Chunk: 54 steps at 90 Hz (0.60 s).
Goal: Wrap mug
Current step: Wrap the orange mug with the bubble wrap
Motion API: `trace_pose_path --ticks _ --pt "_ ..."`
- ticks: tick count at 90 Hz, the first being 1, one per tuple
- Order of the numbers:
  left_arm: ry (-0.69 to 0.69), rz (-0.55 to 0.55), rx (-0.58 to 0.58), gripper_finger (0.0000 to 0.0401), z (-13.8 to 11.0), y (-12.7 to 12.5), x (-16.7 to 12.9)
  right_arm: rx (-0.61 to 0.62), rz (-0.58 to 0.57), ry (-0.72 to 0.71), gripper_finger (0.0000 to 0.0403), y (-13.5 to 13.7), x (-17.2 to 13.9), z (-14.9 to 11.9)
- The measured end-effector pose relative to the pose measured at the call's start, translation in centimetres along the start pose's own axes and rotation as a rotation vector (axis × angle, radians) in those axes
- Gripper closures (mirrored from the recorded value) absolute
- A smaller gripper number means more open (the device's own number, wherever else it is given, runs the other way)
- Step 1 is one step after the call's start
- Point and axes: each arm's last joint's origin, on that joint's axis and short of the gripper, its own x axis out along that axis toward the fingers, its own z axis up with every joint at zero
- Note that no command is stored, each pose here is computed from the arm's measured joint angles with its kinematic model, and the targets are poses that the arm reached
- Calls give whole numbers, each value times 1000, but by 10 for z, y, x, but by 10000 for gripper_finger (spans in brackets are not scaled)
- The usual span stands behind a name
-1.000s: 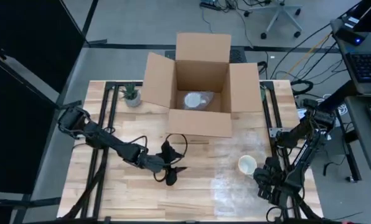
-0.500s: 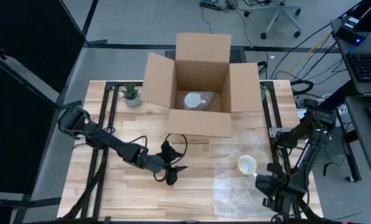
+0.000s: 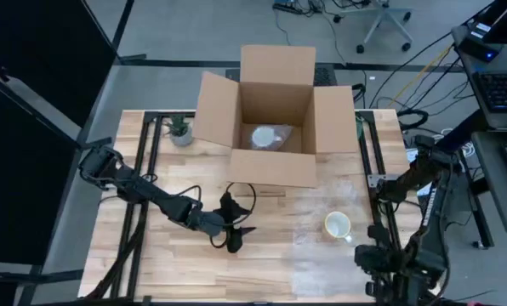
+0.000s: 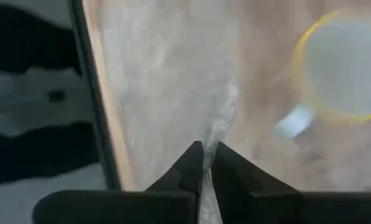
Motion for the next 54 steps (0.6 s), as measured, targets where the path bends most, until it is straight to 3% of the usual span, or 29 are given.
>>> trace_pose_path --ticks 13,36,54 --pt "0 0 -1 148 0 0 0 1 -148 -67 394 -17 -13 11" --pt "0 -2 -3 148 0 0 0 82 -208 -89 394 -36 -1 30" --pt "1 -4 -2 148 0 -1 0 82 -239 -79 394 -38 6 27"
